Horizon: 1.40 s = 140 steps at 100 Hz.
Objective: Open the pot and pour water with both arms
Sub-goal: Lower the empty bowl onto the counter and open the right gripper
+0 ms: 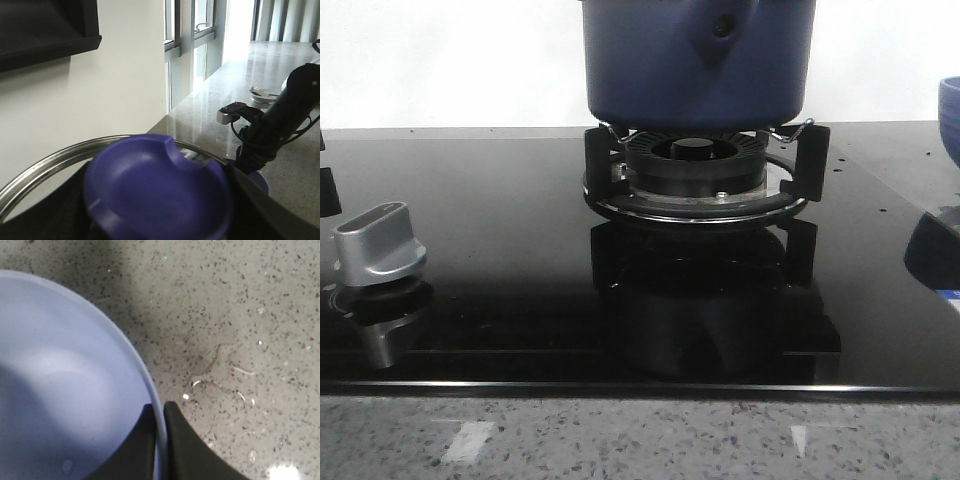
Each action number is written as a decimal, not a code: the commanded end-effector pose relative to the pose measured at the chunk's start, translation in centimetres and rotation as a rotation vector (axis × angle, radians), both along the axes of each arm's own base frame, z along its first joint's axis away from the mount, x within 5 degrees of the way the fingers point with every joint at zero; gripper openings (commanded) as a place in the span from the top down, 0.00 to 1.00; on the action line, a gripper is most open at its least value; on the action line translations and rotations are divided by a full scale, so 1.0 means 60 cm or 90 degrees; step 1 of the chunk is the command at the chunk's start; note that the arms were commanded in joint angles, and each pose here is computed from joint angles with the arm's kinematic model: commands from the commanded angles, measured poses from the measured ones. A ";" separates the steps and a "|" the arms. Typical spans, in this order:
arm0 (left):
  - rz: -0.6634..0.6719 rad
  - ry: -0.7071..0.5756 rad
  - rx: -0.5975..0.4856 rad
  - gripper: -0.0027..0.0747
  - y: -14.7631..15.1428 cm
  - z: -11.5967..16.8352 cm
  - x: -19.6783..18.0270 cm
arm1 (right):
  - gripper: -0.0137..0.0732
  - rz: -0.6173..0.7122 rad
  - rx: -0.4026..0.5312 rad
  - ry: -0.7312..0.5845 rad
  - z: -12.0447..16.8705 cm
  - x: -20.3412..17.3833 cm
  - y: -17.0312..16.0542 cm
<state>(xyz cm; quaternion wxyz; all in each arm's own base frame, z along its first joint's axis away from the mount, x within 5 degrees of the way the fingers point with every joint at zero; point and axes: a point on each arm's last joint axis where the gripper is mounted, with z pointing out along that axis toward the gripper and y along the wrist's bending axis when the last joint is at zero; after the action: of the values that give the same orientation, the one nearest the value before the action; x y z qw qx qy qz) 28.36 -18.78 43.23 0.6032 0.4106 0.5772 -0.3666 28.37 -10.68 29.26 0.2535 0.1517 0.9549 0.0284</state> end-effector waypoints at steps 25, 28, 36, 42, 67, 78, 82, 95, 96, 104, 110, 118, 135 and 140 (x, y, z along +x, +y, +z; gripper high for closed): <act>-0.011 -0.024 -0.074 0.52 0.006 0.052 -0.026 | 0.68 -0.012 -0.014 -0.057 0.030 0.000 -0.002; -0.011 -0.024 -0.074 0.52 0.006 0.052 -0.026 | 0.64 -0.015 -0.012 -0.057 0.031 0.000 -0.002; -0.011 -0.025 -0.073 0.52 0.006 0.052 -0.026 | 0.55 -0.018 -0.012 -0.065 0.041 -0.002 -0.001; -0.011 -0.025 -0.073 0.52 0.006 0.052 -0.026 | 0.54 -0.015 -0.017 -0.077 0.057 -0.005 0.001; -0.016 -0.032 -0.051 0.52 0.000 0.047 -0.028 | 0.55 -0.001 -0.052 -0.178 0.171 -0.045 0.022; -0.028 -0.023 -0.046 0.52 -0.011 0.038 -0.025 | 0.55 0.001 -0.048 -0.235 0.209 -0.074 0.040; -0.031 -0.015 -0.044 0.52 -0.016 0.031 -0.020 | 0.55 0.002 -0.049 -0.250 0.219 -0.085 0.046; -0.038 0.014 -0.036 0.52 -0.034 0.006 -0.003 | 0.55 0.008 -0.055 -0.272 0.240 -0.115 0.061; -0.038 0.016 -0.037 0.52 -0.034 0.005 -0.002 | 0.55 0.009 -0.054 -0.272 0.241 -0.116 0.062; -0.038 0.034 -0.036 0.52 -0.041 -0.011 0.012 | 0.55 0.014 -0.053 -0.281 0.249 -0.129 0.070; -0.037 0.031 -0.029 0.52 -0.046 -0.023 0.022 | 0.55 0.016 -0.055 -0.287 0.253 -0.136 0.074; -0.038 0.039 -0.032 0.52 -0.051 -0.034 0.032 | 0.55 0.017 -0.057 -0.289 0.255 -0.139 0.076; -0.036 0.051 -0.032 0.52 -0.058 -0.052 0.046 | 0.55 0.021 -0.048 -0.282 0.254 -0.141 0.078; -0.036 0.056 -0.034 0.52 -0.059 -0.055 0.048 | 0.55 0.021 -0.046 -0.282 0.254 -0.141 0.078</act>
<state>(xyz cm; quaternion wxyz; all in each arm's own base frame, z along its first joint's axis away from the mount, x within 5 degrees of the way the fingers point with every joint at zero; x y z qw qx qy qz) 32.40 -22.46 36.41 0.5436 0.4166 0.6203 -0.3822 20.36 -6.32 42.71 0.4163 0.1190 0.9009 0.0311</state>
